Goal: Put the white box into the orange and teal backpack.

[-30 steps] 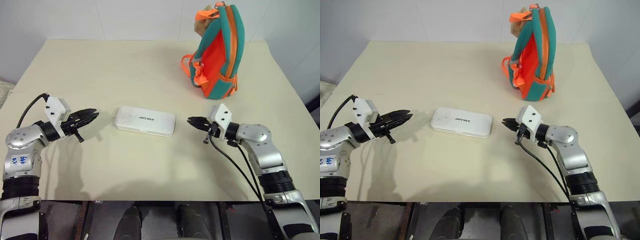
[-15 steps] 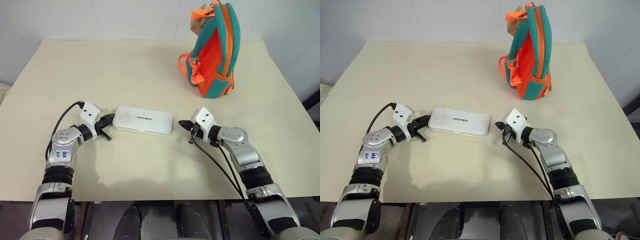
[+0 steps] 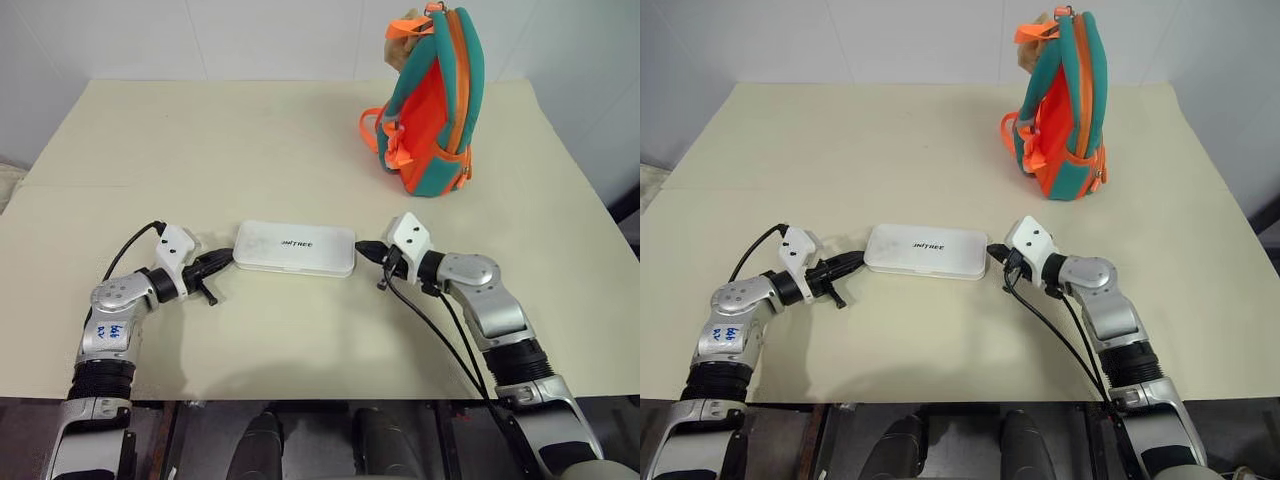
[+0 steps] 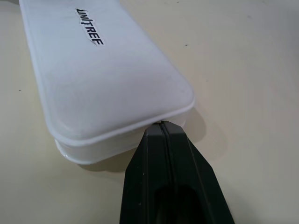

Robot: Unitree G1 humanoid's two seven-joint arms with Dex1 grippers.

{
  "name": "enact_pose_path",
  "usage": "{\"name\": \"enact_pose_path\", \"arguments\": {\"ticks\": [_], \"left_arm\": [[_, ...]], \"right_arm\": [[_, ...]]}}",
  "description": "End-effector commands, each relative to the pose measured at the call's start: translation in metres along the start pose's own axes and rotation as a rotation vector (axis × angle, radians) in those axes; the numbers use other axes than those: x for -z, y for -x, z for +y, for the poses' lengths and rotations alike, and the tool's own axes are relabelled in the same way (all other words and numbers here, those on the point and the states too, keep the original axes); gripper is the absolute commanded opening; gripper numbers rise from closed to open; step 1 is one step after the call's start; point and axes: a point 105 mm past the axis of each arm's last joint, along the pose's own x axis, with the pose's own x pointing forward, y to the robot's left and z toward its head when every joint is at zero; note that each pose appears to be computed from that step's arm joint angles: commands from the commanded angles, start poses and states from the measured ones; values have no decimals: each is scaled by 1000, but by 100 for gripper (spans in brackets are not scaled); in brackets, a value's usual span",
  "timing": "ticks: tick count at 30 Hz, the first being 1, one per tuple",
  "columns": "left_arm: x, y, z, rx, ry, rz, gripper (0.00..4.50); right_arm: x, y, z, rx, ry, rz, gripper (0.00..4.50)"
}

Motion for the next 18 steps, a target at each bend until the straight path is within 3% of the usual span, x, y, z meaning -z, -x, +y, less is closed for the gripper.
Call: {"name": "enact_pose_path", "arguments": {"ticks": [1,12,18], "left_arm": [[-9,-8,-25,108,-12,-29,7],[-11,-12,-71,241,56,-47,7],[-10,-11,-81,244,70,-39,7]], "right_arm": [[-17,3,9,-55,25,-59,0],[-2,26,16,-118,8,-10,0],[1,30,17,-126,1,-13,0]]}}
